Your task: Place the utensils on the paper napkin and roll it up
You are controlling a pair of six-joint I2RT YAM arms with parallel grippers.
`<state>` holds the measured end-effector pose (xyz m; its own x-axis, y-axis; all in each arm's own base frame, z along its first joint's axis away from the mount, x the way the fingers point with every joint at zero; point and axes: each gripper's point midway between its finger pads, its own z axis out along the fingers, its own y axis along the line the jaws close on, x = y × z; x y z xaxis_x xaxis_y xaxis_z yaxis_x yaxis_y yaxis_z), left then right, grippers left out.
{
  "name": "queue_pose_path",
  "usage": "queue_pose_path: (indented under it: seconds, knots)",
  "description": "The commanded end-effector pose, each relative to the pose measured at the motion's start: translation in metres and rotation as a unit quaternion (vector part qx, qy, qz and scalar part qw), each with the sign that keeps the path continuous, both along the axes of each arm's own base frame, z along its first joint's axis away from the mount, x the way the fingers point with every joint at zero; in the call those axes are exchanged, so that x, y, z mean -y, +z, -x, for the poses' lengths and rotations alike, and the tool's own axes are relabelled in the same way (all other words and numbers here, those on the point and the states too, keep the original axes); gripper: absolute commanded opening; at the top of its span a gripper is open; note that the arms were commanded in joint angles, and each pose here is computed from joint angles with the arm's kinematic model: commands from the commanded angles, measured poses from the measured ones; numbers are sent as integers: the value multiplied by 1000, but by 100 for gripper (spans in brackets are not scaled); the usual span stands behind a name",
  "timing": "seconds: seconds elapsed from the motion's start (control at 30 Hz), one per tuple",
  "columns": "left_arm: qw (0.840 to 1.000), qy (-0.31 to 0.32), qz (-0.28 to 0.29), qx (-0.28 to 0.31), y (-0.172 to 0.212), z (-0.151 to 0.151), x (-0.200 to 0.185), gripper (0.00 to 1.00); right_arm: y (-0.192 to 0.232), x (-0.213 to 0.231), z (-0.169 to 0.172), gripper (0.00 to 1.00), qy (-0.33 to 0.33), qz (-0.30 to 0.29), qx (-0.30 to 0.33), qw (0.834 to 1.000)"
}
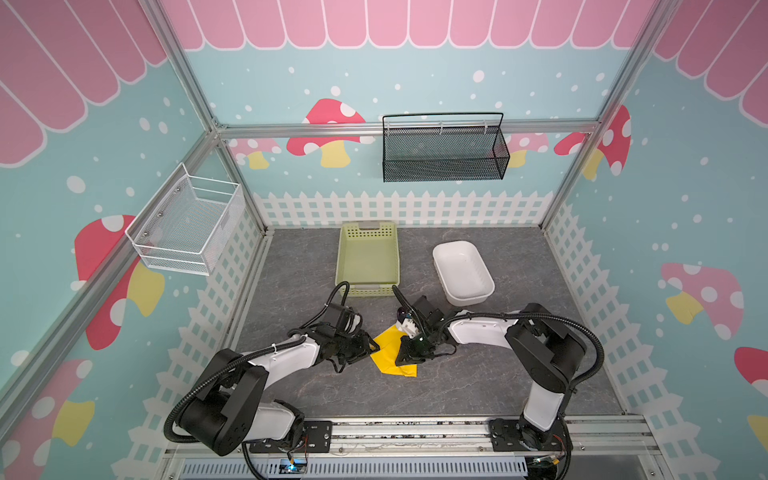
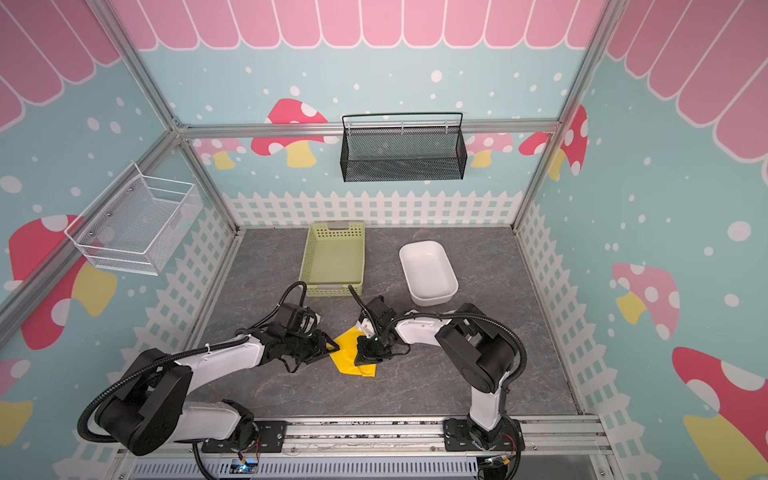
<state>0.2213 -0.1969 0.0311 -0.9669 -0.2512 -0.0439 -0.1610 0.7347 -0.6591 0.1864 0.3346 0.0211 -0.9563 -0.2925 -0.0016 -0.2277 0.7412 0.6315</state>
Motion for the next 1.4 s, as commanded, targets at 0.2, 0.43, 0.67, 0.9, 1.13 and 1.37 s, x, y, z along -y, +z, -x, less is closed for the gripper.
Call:
queue_pose_path:
  seconds: [0.2, 0.43, 0.67, 0.9, 1.13, 1.37]
  knots:
    - [999, 12, 23, 41, 21, -16, 8, 44, -26, 19, 14, 16, 1, 60, -24, 998]
    - [999, 6, -15, 46, 21, -27, 4, 40, -26, 19, 14, 16, 0, 59, -23, 998]
    - [997, -3, -50, 54, 24, -31, -3, 25, -26, 20, 15, 16, -1, 59, -24, 998]
    - [998, -18, -41, 45, 23, -28, 2, 17, -26, 20, 15, 16, -2, 60, -24, 998]
    - [998, -34, -41, 39, 22, -26, 13, 5, -26, 20, 16, 15, -1, 60, -25, 998]
    - [998, -60, -3, 32, 31, -25, 40, 2, -26, 20, 16, 15, 0, 57, -25, 998]
